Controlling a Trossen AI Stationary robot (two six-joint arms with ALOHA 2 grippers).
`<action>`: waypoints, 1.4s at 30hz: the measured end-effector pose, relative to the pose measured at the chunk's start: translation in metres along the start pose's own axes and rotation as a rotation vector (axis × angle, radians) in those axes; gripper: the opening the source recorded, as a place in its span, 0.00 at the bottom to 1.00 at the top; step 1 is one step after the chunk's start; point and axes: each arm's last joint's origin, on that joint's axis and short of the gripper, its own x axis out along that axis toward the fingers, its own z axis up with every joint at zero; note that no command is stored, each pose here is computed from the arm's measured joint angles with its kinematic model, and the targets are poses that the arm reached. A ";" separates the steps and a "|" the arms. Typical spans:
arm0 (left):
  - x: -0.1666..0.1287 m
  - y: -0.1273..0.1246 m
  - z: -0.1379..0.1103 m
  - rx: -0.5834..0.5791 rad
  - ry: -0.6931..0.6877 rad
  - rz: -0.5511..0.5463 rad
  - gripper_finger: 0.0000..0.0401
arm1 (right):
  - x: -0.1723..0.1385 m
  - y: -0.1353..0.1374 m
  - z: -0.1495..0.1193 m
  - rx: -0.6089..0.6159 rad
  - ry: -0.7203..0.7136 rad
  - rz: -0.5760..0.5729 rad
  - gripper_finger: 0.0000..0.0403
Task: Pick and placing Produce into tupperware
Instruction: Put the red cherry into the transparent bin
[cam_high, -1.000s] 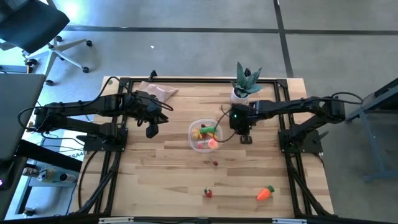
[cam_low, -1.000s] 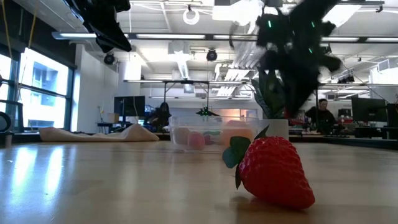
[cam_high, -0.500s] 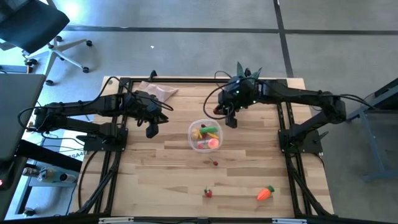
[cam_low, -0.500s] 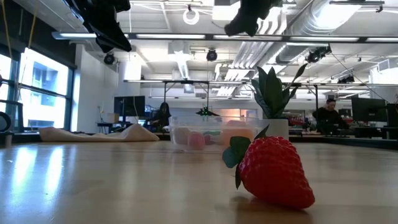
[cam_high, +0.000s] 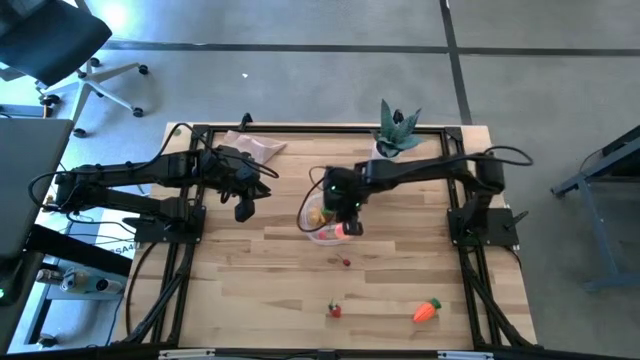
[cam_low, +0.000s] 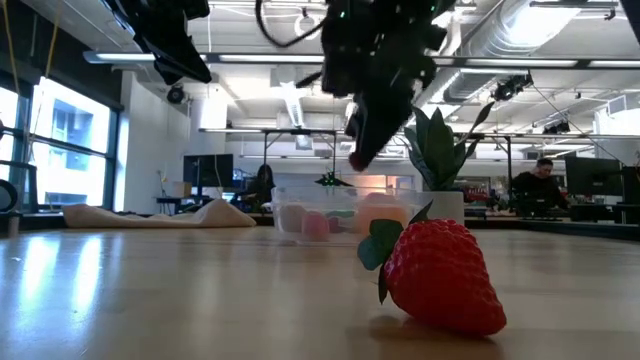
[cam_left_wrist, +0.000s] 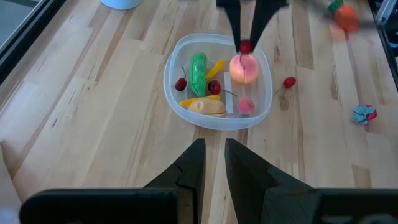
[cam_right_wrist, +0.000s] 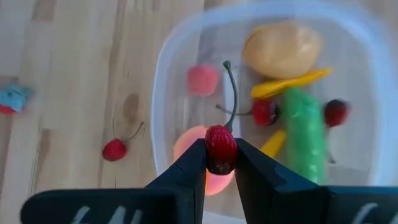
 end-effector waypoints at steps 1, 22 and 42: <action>0.000 0.000 0.000 0.000 0.000 0.000 0.13 | 0.006 -0.001 -0.001 0.000 0.014 0.011 0.15; 0.000 0.000 0.000 0.000 0.000 0.000 0.13 | 0.042 -0.018 -0.004 -0.004 0.070 -0.041 0.18; 0.000 0.000 0.000 0.000 0.000 0.000 0.13 | 0.036 -0.026 -0.004 0.003 0.051 -0.048 0.26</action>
